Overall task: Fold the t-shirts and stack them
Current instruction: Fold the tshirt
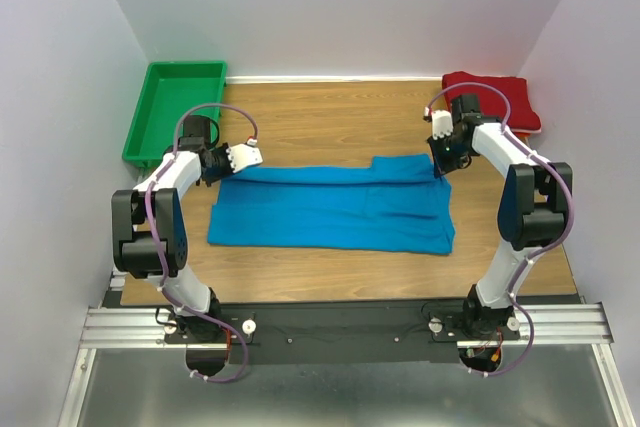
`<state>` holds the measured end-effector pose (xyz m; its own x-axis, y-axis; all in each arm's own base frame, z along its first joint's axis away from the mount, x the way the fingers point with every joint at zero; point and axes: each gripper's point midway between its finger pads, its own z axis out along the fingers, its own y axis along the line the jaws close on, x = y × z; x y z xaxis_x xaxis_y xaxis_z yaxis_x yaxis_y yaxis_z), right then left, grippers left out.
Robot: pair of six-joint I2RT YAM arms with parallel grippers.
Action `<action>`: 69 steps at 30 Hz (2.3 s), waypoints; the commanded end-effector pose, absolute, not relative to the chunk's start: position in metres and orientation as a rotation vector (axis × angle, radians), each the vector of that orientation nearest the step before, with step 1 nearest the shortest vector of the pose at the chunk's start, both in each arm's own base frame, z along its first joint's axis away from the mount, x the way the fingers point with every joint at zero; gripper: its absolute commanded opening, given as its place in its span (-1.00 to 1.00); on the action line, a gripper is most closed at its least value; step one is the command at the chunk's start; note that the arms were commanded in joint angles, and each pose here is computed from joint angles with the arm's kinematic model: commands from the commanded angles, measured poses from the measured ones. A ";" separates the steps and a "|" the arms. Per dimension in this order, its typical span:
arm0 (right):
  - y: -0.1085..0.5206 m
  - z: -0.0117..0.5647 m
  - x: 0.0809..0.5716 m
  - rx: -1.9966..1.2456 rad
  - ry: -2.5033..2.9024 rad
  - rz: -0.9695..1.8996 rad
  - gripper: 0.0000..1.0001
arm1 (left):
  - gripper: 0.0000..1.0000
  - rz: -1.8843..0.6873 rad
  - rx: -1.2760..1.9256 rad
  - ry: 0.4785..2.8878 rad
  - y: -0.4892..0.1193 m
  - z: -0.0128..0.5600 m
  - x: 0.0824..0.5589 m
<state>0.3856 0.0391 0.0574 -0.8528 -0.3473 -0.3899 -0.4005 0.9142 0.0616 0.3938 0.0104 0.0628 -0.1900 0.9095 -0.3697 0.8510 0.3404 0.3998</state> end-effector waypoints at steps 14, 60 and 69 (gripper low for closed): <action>0.034 0.052 0.383 -0.619 2.707 0.158 -0.99 | -1.00 0.118 1.582 2.145 0.015 0.037 0.365; 0.062 0.037 0.451 -0.517 2.766 0.380 -0.02 | 0.04 -0.921 1.107 1.889 -0.320 0.136 0.432; 0.063 0.028 0.452 -0.499 2.779 0.427 -0.03 | 0.08 -0.903 0.926 2.027 -0.392 0.094 0.457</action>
<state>0.4492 0.0594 0.0319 -0.8898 -0.3122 -0.3327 -0.3883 0.9011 0.1930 0.4385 -0.3752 0.1055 -0.3883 0.3883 -0.8358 0.8890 0.3966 -0.2288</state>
